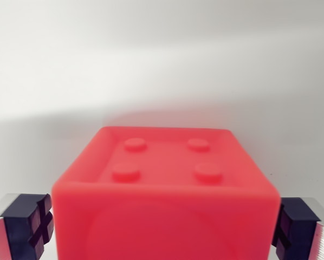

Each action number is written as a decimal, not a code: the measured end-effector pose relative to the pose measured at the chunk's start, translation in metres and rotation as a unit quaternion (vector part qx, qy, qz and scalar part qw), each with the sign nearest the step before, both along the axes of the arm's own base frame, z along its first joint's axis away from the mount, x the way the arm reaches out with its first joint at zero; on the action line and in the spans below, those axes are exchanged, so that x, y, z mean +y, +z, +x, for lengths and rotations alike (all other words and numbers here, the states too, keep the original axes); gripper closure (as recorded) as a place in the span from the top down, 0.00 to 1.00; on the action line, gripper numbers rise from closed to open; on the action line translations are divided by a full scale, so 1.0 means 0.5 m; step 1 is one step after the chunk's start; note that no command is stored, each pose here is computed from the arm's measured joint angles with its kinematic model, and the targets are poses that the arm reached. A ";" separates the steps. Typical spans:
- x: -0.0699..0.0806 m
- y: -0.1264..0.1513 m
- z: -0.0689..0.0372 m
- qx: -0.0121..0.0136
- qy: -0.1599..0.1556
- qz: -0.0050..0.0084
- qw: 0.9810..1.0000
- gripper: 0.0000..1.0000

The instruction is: Destack cube

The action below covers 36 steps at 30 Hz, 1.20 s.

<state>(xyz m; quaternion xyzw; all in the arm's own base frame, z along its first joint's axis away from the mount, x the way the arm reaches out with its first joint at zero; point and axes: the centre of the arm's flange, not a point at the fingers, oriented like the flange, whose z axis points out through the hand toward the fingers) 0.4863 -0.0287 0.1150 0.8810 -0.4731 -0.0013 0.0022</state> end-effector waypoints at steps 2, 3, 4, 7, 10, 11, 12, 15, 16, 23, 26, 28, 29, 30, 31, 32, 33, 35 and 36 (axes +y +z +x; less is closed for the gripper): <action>0.000 0.000 0.000 0.000 0.000 0.000 1.000 1.00; 0.000 0.000 0.000 0.000 0.000 0.000 1.000 1.00; 0.000 0.000 0.000 0.000 0.000 0.000 1.000 1.00; 0.000 0.000 0.000 0.000 0.000 0.000 1.000 1.00; 0.000 0.000 0.000 0.000 0.000 0.000 1.000 1.00; 0.000 0.000 0.000 0.000 0.000 0.000 1.000 1.00; 0.000 0.001 0.000 0.000 0.000 0.000 1.000 1.00; 0.000 0.006 0.001 0.000 0.000 0.000 1.000 1.00; 0.000 0.009 0.001 -0.001 0.000 0.000 1.000 1.00; 0.000 0.037 0.002 -0.002 -0.001 0.001 1.000 1.00; 0.000 0.050 0.002 -0.002 -0.001 0.001 1.000 1.00; 0.000 0.062 0.002 -0.002 -0.001 0.001 1.000 1.00; 0.000 0.069 0.002 -0.002 -0.001 0.001 1.000 1.00; 0.000 0.072 0.002 -0.002 -0.001 0.001 1.000 1.00; 0.000 0.080 0.002 -0.002 -0.001 0.001 1.000 1.00; 0.000 0.088 0.002 -0.002 -0.001 0.001 1.000 1.00; 0.000 0.096 0.002 -0.003 -0.001 0.001 1.000 1.00; 0.000 0.111 0.002 -0.003 0.000 0.002 1.000 1.00; 0.000 0.115 0.002 -0.003 0.000 0.002 1.000 1.00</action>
